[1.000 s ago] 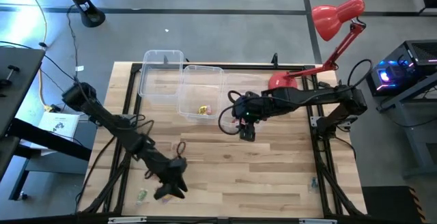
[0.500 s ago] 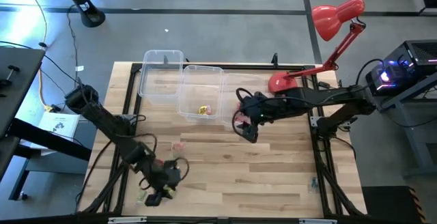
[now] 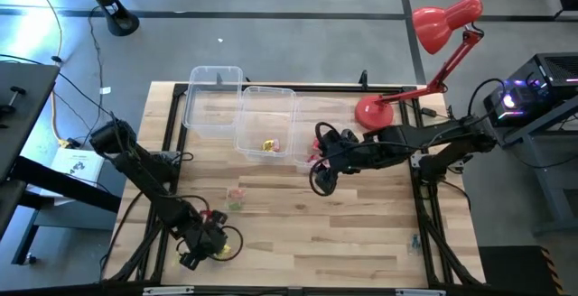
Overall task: Sort candy
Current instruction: Put the yellow candy pack into the top center transparent bin
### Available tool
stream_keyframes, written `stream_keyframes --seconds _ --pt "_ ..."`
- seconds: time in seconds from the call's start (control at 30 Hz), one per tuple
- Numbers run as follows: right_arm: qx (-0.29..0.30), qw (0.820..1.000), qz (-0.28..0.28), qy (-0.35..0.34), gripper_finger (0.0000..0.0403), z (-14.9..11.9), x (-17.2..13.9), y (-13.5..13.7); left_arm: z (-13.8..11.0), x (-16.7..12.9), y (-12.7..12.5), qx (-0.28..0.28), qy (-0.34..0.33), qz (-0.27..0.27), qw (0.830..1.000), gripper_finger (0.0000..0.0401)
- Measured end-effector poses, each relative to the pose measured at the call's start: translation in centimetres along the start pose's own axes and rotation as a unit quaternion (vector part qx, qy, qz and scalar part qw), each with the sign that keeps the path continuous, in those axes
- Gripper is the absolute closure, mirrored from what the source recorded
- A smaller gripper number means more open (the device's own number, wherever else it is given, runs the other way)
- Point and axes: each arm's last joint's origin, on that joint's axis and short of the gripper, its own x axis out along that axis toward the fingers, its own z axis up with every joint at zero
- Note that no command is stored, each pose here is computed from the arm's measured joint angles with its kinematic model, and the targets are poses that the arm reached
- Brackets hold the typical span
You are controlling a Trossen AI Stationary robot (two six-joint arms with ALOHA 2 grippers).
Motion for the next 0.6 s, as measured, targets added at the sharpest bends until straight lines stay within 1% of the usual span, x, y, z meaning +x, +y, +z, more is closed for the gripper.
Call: stream_keyframes --seconds 0.07,0.17,0.23,0.3,0.33,0.4,0.43,0.5,0.6 --pt "0.004 1.0 -0.003 -0.003 0.0156 0.0 0.0 0.0 0.1 0.6 0.2 0.01 0.003 0.009 1.0 0.0247" --pt "0.004 1.0 -0.007 -0.006 0.0156 0.0 0.0 0.0 0.2 1.6 0.7 -0.002 0.016 0.015 1.0 0.0248" --pt "0.004 1.0 -0.008 -0.006 0.0156 0.1 0.0 -0.1 0.2 2.3 1.0 -0.013 0.027 0.017 0.999 0.0257" --pt "0.0 1.0 -0.008 -0.006 0.0156 0.1 0.0 -0.1 0.4 2.6 1.1 -0.021 0.022 0.016 0.999 0.0286" --pt "-0.002 1.0 -0.008 -0.006 0.0156 0.1 0.0 -0.1 0.5 2.7 1.2 -0.026 0.019 0.015 0.999 0.0307" --pt "-0.011 1.0 -0.01 -0.006 0.0156 0.1 0.0 -0.1 1.0 2.4 1.3 -0.045 0.003 0.007 0.999 0.0364" --pt "-0.014 1.0 -0.011 -0.005 0.0156 0.0 0.0 -0.1 1.3 2.1 1.3 -0.055 -0.006 0.002 0.998 0.038" --pt "-0.018 1.0 -0.013 -0.002 0.0156 0.0 0.0 -0.2 1.6 1.5 1.6 -0.073 -0.02 0.007 0.997 0.0387" --pt "-0.028 0.999 -0.015 0.0 0.0156 -0.1 0.0 -0.2 1.7 0.0 2.1 -0.089 -0.031 0.039 0.995 0.0396"
